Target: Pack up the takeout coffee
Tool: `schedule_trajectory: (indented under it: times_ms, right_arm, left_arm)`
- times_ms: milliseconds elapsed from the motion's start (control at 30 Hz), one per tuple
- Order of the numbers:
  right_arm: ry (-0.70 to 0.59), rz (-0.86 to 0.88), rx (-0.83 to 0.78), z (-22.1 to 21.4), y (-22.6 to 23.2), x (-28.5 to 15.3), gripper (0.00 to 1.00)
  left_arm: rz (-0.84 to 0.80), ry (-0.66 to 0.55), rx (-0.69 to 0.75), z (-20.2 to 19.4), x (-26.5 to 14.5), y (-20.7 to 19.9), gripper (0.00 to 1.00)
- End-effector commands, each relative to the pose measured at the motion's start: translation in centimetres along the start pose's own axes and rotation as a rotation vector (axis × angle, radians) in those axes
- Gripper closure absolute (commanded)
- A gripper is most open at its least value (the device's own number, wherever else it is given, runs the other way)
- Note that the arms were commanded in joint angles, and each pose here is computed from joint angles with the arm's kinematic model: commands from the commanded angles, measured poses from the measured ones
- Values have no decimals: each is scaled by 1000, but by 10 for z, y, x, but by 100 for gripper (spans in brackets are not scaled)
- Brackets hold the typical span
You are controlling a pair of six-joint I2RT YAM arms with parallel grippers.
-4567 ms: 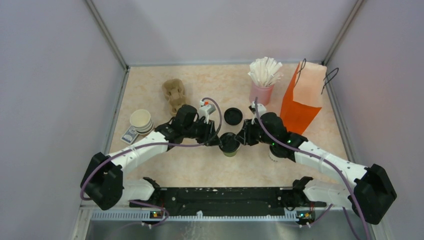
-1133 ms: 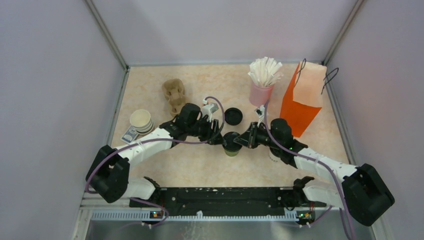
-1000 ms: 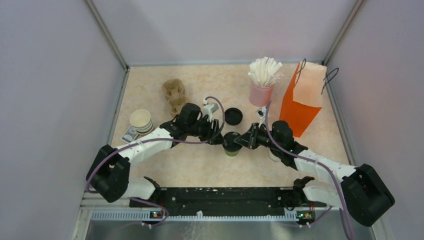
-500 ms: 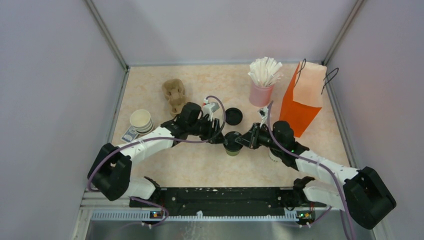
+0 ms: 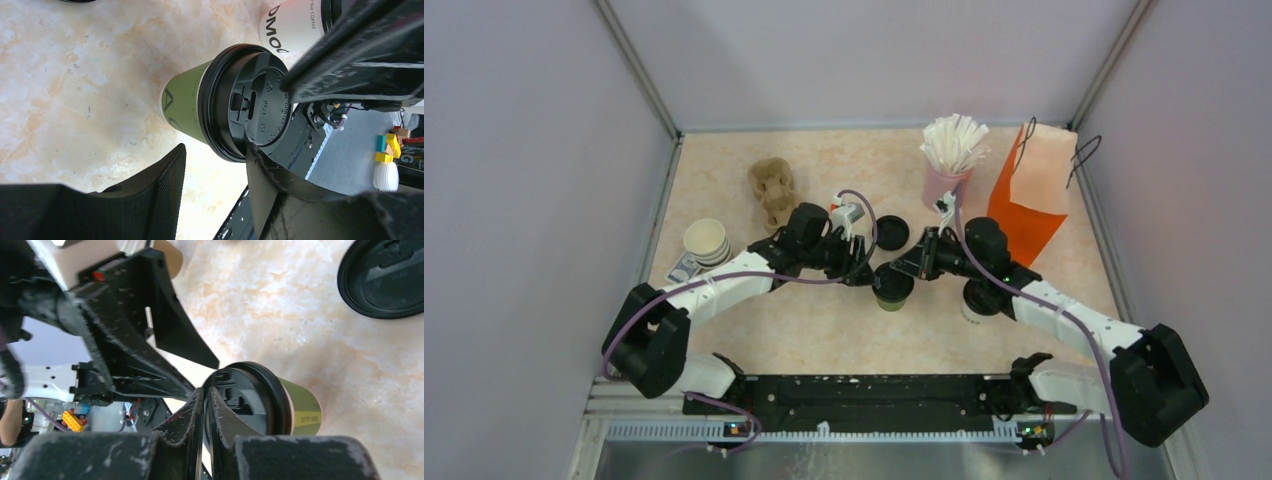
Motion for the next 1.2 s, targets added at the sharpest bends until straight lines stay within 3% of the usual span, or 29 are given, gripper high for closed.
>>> schedule_trajectory:
  times_ms: [0,267,400,800,967,1167]
  right_arm:
    - [-11,9,-33,13,-5,11,93]
    - [9,-46,36,-11,-44,12,94]
    - [49,-82,106,-44,-67,8,94]
    - [100,-200,197,-90,-99,-4,95]
    - [90,-207,192,-78,-94,-2,95]
    - [3,-76,133,-25,-48,-3,93]
  left_arm:
    - [42,12,19,-1,2,9,47]
    - [51,22,24,-4,4,13,47]
    - [77,39,21,-8,6,20,48]
    - [137,72,-11,-21,10,36,48]
    - [148,73,-12,-19,11,37,48]
    - [128,23,29,8,8,23,48]
Point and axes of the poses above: each gripper's point midway between its finger pads, its own x axis out along the fingers, its own y axis along the line the jaws close on, z = x × y, the point moved 3 cm from there along -x, back along the fingers, and after that the axes turned 3 degrees about -x, right-handed, at the moved point
